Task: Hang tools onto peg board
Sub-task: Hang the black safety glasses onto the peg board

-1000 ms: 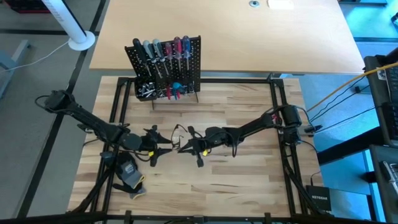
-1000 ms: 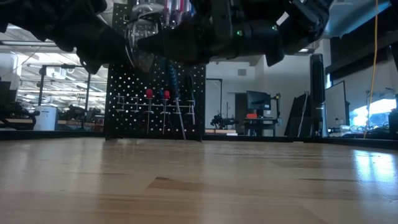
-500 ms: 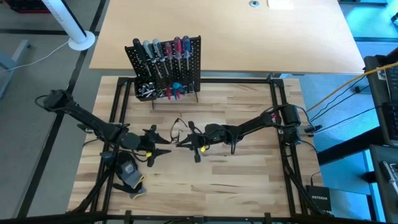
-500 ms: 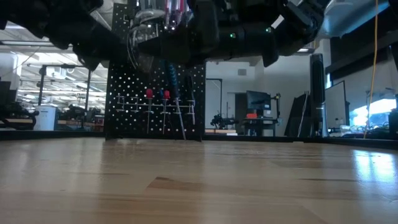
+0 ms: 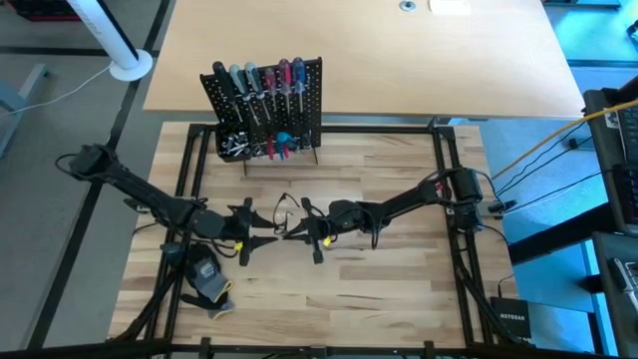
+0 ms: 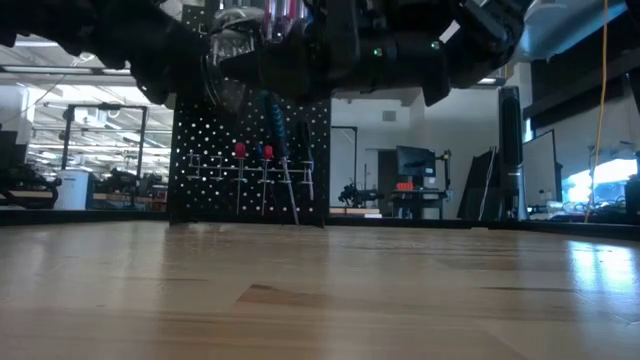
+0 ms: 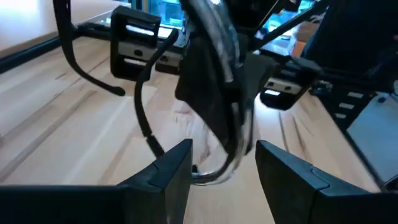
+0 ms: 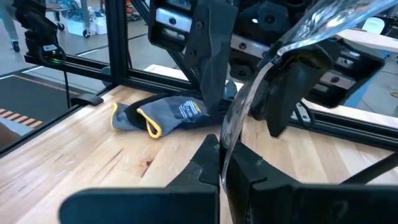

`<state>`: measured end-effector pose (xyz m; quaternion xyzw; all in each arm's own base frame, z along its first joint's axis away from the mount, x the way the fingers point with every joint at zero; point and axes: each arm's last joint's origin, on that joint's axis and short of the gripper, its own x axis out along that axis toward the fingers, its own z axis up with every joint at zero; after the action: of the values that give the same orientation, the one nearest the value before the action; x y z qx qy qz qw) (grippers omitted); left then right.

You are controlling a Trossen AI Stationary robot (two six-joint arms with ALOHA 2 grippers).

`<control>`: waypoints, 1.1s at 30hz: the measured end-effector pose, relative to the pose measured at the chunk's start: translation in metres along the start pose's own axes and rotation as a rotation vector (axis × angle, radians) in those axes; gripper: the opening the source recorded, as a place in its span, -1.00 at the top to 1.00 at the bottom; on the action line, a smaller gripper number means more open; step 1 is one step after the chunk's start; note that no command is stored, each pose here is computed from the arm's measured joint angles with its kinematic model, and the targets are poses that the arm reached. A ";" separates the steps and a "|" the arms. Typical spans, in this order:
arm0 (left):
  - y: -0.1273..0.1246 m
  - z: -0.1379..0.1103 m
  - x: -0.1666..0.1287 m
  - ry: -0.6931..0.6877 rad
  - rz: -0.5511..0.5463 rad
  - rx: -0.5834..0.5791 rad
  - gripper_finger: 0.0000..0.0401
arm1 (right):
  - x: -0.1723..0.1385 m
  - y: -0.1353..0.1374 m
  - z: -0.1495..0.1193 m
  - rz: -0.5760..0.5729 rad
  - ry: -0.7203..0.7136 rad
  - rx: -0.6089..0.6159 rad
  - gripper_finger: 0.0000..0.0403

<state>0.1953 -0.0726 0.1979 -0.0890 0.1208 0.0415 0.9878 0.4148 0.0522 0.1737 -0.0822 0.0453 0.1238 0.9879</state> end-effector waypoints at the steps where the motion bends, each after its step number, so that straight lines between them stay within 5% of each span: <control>1: 0.000 -0.001 0.001 0.000 0.001 0.009 0.18 | 0.000 0.000 0.000 0.001 -0.001 0.000 0.97; 14: -0.005 -0.003 0.010 -0.034 -0.025 0.084 0.92 | 0.000 0.000 -0.001 -0.004 0.004 -0.003 0.95; 22: -0.003 -0.004 0.002 -0.006 0.059 0.162 0.96 | -0.007 -0.003 0.006 -0.082 0.096 0.060 0.62; 27: 0.006 -0.015 -0.012 0.114 0.225 0.251 0.96 | -0.025 -0.003 0.020 -0.075 0.262 0.070 0.45; 33: 0.029 -0.028 -0.003 0.274 0.347 0.366 0.97 | -0.029 -0.004 0.025 -0.067 0.288 0.021 0.42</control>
<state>0.1829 -0.0496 0.1674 0.1080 0.2721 0.1752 0.9400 0.3890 0.0461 0.2017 -0.0901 0.1850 0.0771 0.9755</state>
